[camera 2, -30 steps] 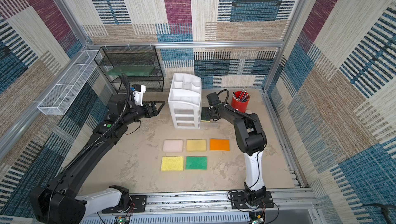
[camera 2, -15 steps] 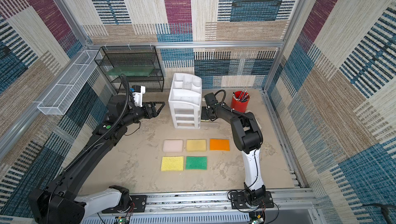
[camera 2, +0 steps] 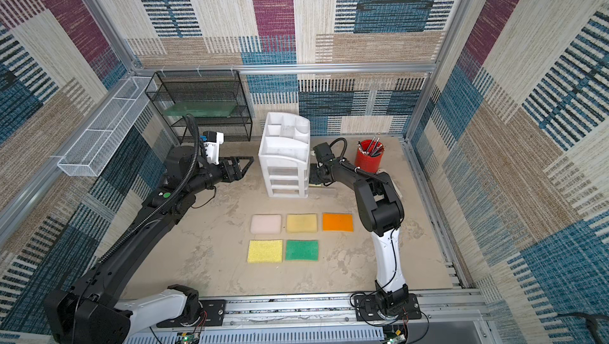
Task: Take the sponge out of the drawer
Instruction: Pick up the sponge from the drawer, then place the sponge at the center of the board.
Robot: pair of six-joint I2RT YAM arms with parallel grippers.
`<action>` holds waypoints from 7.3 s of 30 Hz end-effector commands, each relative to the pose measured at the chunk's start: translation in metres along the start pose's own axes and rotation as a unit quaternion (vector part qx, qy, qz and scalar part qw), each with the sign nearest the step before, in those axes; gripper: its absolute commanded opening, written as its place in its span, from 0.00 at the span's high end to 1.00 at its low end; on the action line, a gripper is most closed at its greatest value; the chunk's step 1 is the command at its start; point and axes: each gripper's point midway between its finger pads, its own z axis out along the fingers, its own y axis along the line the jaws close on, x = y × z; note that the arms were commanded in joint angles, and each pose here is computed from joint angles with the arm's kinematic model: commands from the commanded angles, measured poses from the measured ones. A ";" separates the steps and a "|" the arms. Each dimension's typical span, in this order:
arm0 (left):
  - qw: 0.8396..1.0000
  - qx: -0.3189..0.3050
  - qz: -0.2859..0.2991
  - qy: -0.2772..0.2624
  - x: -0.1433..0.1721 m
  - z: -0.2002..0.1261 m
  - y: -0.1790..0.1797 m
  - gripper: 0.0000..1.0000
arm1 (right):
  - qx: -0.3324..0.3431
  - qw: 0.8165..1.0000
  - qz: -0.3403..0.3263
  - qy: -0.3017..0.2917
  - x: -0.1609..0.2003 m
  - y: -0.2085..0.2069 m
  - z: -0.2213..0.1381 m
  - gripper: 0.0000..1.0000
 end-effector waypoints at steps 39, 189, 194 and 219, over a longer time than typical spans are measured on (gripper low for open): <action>0.998 0.015 0.005 -0.054 -0.021 -0.009 -0.010 0.21 | -0.074 0.960 0.079 -0.258 -0.075 0.006 -0.216 1.00; 0.853 0.085 -0.042 0.513 0.395 0.105 -0.160 1.00 | -0.010 0.882 0.113 -0.457 0.063 -0.084 -0.363 0.05; 0.857 0.036 -0.011 0.514 0.396 0.105 -0.143 1.00 | -0.006 0.882 0.114 -0.457 0.063 -0.086 -0.363 0.05; 0.861 -0.042 0.045 0.506 0.399 0.108 -0.128 0.86 | -0.003 0.878 0.121 -0.464 0.065 -0.089 -0.365 0.05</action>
